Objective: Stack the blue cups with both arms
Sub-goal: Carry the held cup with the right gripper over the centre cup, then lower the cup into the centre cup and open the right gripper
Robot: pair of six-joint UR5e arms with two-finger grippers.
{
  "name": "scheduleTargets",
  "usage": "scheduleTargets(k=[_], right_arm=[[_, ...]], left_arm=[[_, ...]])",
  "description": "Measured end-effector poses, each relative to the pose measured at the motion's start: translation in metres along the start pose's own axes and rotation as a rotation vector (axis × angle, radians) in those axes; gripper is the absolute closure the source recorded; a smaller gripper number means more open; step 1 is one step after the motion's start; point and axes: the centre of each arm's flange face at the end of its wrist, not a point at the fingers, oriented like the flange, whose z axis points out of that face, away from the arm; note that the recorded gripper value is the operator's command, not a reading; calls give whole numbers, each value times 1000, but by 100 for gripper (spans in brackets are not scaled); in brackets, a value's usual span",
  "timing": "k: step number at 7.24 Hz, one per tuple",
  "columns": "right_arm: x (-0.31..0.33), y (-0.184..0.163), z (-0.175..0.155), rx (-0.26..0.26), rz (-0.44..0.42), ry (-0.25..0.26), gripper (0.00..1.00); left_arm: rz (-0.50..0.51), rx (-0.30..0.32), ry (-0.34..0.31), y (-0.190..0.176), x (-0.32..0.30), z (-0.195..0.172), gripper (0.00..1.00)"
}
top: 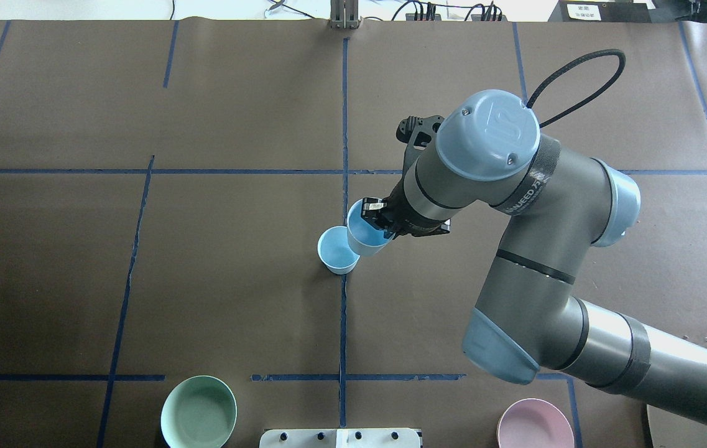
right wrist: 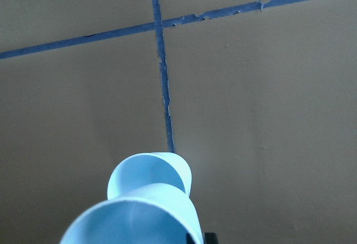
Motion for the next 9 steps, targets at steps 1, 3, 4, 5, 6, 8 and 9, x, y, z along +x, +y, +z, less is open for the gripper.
scheduleTargets(k=[1, 3, 4, 5, 6, 8, 9], right_arm=[[-9, 5, 6, 4, 1, 3, 100], [-15, 8, 15, 19, 1, 16, 100], [-16, 7, 18, 27, 2, 21, 100], [-18, 6, 19, 33, 1, 22, 100], [-20, 6, 19, 35, 1, 22, 99], [-23, 5, 21, 35, 1, 23, 3], [-23, 5, 21, 36, -3, 17, 0]], left_arm=[[-3, -1, -1, 2, -1, 0, 0], [-6, -3, -1, 5, -3, 1, 0], [-6, -3, -1, 5, -3, 1, 0], [-7, -4, -1, 5, -3, 2, 0], [-7, -4, -1, 6, -3, 2, 0], [-8, -4, -1, 6, -3, 2, 0], [-8, -4, -1, 6, -3, 2, 0]])
